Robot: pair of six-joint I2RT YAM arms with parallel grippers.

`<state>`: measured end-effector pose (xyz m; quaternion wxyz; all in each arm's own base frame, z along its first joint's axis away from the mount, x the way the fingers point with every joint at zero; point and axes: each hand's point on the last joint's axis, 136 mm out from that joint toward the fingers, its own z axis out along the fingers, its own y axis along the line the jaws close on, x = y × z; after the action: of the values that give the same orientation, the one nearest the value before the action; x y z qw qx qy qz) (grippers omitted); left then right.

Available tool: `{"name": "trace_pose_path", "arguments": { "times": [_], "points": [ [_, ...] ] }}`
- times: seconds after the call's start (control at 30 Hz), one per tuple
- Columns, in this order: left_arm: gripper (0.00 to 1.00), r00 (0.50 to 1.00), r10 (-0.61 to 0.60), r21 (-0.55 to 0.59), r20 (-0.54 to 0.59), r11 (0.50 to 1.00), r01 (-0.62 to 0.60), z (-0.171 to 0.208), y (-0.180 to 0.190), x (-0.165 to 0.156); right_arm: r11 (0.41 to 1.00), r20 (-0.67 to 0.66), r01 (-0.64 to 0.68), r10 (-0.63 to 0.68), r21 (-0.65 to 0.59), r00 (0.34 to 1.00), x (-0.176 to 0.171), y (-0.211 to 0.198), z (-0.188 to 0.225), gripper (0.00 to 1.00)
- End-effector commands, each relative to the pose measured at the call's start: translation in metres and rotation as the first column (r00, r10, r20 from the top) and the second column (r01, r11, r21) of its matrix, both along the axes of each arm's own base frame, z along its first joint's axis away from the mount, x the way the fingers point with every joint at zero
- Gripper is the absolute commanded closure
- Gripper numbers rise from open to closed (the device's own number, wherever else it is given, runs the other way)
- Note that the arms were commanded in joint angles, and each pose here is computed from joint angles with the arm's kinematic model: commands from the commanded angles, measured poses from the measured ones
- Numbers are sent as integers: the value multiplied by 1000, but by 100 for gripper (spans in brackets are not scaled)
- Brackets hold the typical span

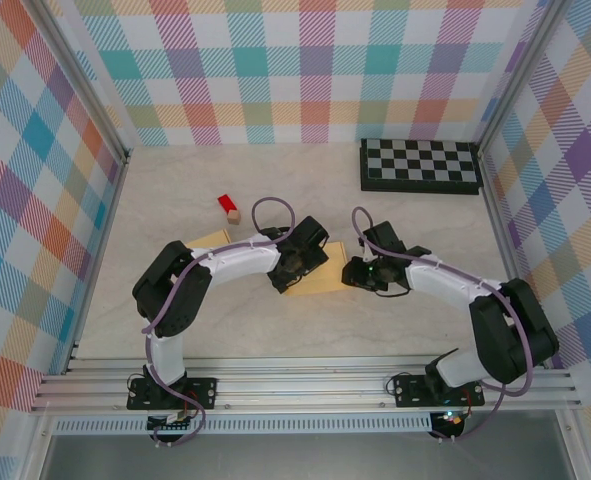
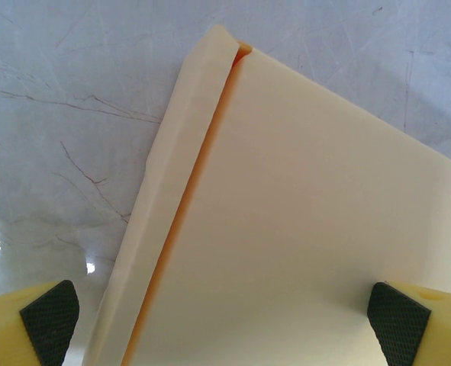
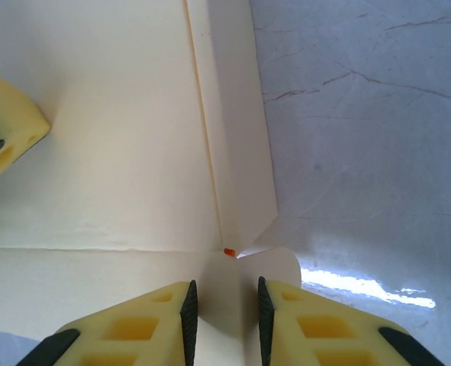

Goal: Fold the paper box

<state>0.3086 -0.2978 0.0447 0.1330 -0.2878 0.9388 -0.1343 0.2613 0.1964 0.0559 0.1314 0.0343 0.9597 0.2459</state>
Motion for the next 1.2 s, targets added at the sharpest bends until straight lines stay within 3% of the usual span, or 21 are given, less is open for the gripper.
{"name": "trace_pose_path", "arguments": {
  "times": [0.0, 0.37, 0.7, 0.97, 1.17],
  "points": [
    [0, 997, 32, 85, -77, 996, -25, -30, 20, -13, 989, -55, -24, 32, 144, 998, -15, 19, 12, 58],
    [0, 996, 46, 88, -76, 995, -40, -31, 22, -14, 987, -100, -13, 30, 162, 995, -27, 14, 2, 49],
    [0, 994, 51, 75, -96, 996, -44, -37, 19, -16, 946, -113, -10, 49, 324, 992, -20, 39, 9, 55],
    [0, 994, 53, 76, -96, 996, -46, -38, 19, -16, 946, -113, 14, 24, 325, 993, -20, 35, 9, 83],
    [0, 994, 51, 80, -94, 996, -43, -38, 20, -15, 966, -97, 26, -1, 258, 995, -21, 23, 3, 93]
  ]
}}
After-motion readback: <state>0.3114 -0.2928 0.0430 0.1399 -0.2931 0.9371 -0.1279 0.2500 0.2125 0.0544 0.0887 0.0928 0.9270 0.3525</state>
